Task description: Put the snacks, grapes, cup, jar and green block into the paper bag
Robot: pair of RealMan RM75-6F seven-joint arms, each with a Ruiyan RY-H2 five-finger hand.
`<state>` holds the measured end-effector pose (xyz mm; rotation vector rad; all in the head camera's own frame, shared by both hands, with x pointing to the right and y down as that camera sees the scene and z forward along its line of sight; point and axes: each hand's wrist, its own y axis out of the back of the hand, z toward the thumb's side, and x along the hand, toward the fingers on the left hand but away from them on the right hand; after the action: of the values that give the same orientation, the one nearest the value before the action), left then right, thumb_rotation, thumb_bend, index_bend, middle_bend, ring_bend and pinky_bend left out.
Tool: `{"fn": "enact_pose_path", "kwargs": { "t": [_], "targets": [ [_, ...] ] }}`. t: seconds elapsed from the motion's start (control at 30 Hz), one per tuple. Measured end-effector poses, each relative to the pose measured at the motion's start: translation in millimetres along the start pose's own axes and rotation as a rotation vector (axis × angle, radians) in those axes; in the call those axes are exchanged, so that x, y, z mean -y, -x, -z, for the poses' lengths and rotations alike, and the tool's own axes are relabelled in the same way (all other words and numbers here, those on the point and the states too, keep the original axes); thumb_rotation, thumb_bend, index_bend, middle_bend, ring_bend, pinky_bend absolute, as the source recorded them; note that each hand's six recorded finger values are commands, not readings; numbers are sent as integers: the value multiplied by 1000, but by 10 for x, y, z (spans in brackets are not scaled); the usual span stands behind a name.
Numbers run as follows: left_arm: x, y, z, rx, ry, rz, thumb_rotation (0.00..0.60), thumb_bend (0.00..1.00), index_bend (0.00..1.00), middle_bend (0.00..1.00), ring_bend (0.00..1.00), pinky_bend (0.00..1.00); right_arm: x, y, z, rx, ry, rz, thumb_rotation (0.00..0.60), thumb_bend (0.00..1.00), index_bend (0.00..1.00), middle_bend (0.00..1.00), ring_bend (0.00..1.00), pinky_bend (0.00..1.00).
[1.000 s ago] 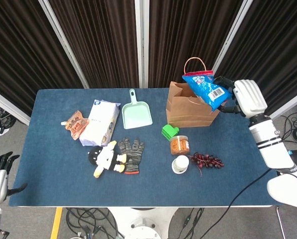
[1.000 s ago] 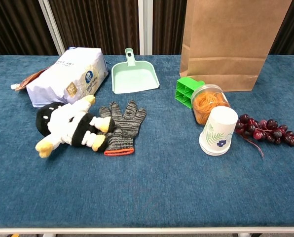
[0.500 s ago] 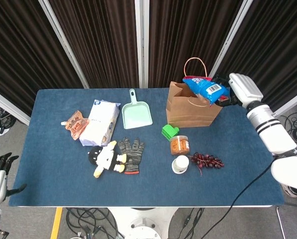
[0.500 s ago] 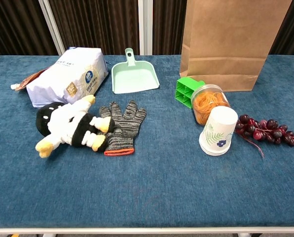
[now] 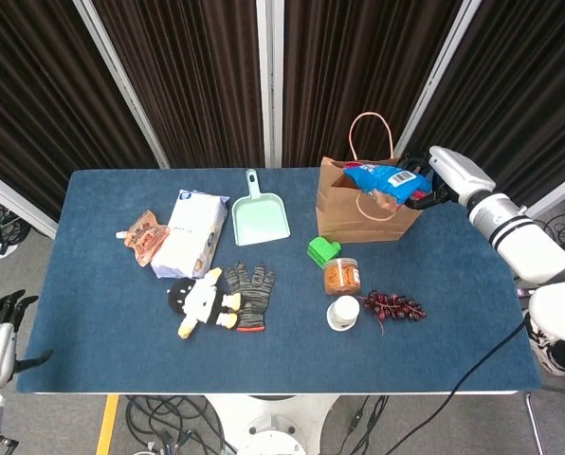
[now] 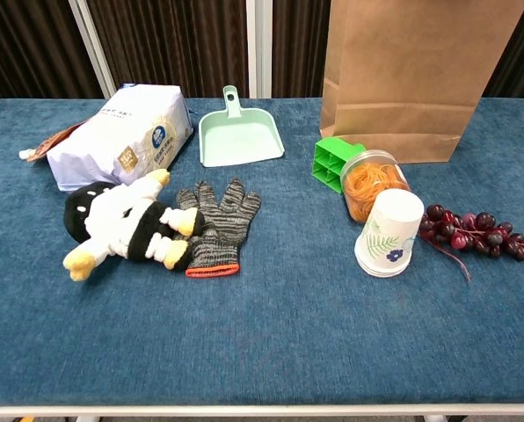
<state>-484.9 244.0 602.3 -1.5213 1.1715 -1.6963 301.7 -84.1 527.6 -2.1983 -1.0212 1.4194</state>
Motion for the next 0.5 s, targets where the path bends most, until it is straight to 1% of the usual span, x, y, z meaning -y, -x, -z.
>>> {"fn": "enact_pose_path", "kwargs": {
  "t": [0.13, 0.23, 0.27, 0.43, 0.5],
  "targets": [
    [-5, 0, -11, 4, 0, -2, 600, 49, 246, 203, 121, 153, -89, 45, 25, 8, -8, 19, 600, 292, 495, 520, 419, 629],
    [-10, -2, -18, 7, -1, -4, 600, 49, 246, 203, 121, 153, -106, 94, 23, 12, -11, 24, 600, 253, 371, 445, 335, 537],
    [-10, -1, -18, 7, -1, -4, 600, 49, 246, 203, 121, 153, -102, 106, 21, 13, -10, 23, 600, 234, 316, 411, 302, 503],
    [-5, 6, -10, 4, 0, -2, 600, 49, 246, 203, 121, 153, -71, 143, 44, 26, -19, 17, 600, 176, 91, 262, 165, 381],
    [-1, 7, -10, 4, 1, -1, 600, 49, 246, 203, 121, 153, -59, 154, 53, 30, -25, 16, 600, 160, 24, 205, 108, 330]
  ]
}}
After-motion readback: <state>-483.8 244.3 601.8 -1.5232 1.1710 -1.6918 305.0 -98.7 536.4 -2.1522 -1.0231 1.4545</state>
